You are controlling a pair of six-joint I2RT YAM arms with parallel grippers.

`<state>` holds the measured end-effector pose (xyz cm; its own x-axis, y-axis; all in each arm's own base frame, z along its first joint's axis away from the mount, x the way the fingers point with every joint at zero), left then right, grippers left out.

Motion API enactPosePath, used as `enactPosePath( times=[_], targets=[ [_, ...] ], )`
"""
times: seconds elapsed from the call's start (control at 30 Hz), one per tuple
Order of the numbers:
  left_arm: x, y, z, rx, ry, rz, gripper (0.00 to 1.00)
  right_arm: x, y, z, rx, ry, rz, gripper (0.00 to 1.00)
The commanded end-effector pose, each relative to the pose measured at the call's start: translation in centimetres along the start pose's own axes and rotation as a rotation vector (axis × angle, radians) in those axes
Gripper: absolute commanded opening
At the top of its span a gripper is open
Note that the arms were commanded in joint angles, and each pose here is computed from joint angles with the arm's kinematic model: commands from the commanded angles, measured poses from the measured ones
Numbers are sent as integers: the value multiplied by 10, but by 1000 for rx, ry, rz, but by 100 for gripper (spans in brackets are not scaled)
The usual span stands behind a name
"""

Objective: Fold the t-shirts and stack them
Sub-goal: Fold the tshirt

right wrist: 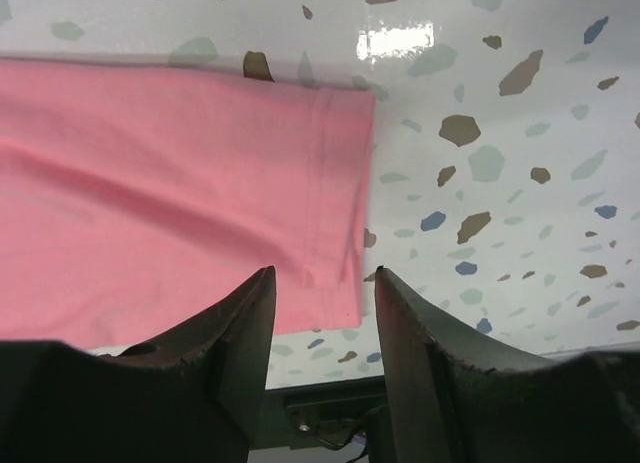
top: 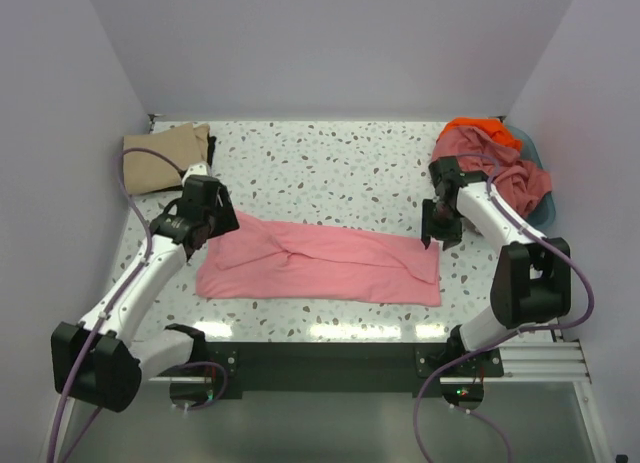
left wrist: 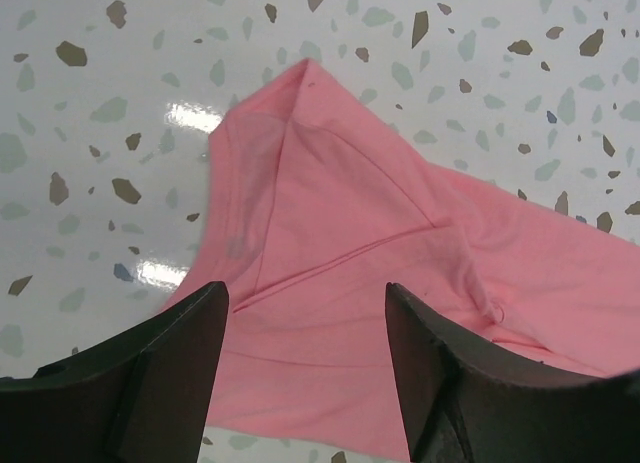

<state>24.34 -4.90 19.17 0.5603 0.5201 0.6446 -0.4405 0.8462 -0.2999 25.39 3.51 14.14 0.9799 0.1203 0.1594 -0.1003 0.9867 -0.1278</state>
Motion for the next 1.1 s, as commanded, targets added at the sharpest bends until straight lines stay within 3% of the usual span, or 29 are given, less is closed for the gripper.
enactPosePath(
  times=[0.0, 0.23, 0.6, 1.07],
  targets=[
    [19, -31, -16, -88, -38, 53, 69, 15, 5, -2, 81, -50, -70, 47],
    [3, -47, -44, -121, 72, 80, 69, 15, 3, -19, 84, -34, -109, 45],
    [-44, -24, -63, -64, 198, 121, 70, 7, 2, -40, 111, 5, -153, 45],
    [-72, -15, -94, -27, 275, 113, 71, -4, -5, -59, 88, 47, -184, 45]
  ],
)
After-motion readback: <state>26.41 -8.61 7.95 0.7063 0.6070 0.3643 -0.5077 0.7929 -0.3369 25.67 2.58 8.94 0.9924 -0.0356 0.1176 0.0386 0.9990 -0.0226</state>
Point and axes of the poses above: each gripper's point midway between its finger pads, its own z axis back along the fingers, its own y axis along the line the jaws close on, x = y × z, the point moved 6 cm from there along z, back along the fingers, and after that the axes turned 14 degrees about z, right-handed, at the moved point
